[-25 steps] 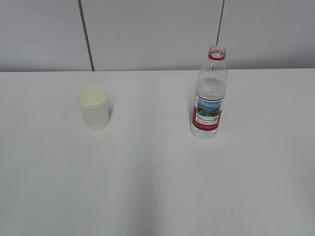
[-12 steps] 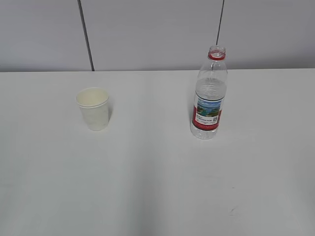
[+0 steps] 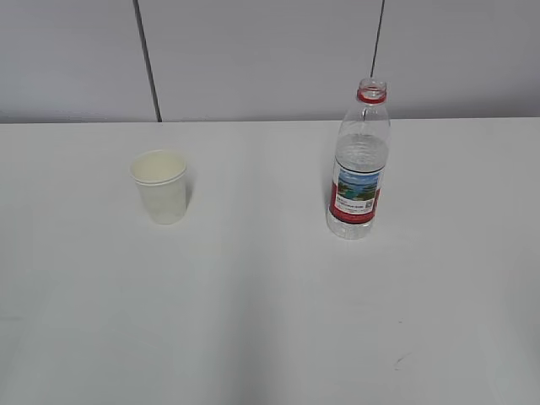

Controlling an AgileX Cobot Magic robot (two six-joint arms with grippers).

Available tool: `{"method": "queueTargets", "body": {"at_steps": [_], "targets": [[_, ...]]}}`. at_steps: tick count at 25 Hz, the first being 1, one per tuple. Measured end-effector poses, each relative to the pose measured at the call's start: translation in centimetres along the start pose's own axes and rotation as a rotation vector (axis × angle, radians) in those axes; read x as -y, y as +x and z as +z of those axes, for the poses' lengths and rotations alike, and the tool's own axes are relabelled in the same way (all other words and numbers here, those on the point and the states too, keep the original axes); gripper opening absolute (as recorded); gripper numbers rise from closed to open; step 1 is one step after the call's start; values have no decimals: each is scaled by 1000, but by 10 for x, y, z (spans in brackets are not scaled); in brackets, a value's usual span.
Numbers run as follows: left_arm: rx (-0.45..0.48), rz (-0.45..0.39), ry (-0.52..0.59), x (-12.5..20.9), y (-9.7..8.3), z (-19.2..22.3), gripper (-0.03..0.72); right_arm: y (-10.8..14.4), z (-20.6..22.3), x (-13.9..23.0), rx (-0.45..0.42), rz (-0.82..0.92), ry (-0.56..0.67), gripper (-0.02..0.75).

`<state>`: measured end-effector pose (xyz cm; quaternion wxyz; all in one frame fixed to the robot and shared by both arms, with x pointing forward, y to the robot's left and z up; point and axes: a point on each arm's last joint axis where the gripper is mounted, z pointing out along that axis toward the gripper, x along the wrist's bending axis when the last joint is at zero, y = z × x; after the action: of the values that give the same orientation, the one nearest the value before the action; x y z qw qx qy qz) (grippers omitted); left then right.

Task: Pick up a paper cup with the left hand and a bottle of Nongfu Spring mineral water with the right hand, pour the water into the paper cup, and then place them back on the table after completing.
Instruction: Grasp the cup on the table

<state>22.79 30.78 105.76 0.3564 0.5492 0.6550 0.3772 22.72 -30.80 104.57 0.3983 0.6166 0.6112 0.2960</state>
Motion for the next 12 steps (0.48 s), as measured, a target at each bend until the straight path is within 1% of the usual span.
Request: {"method": "queueTargets", "body": {"at_steps": [9,12], "targets": [[5,0,0,0,0,0,238,0,0,0,0,0,0,587],[12,17,-31,-10,-2,0,238,0,0,0,0,0,0,587]]}}
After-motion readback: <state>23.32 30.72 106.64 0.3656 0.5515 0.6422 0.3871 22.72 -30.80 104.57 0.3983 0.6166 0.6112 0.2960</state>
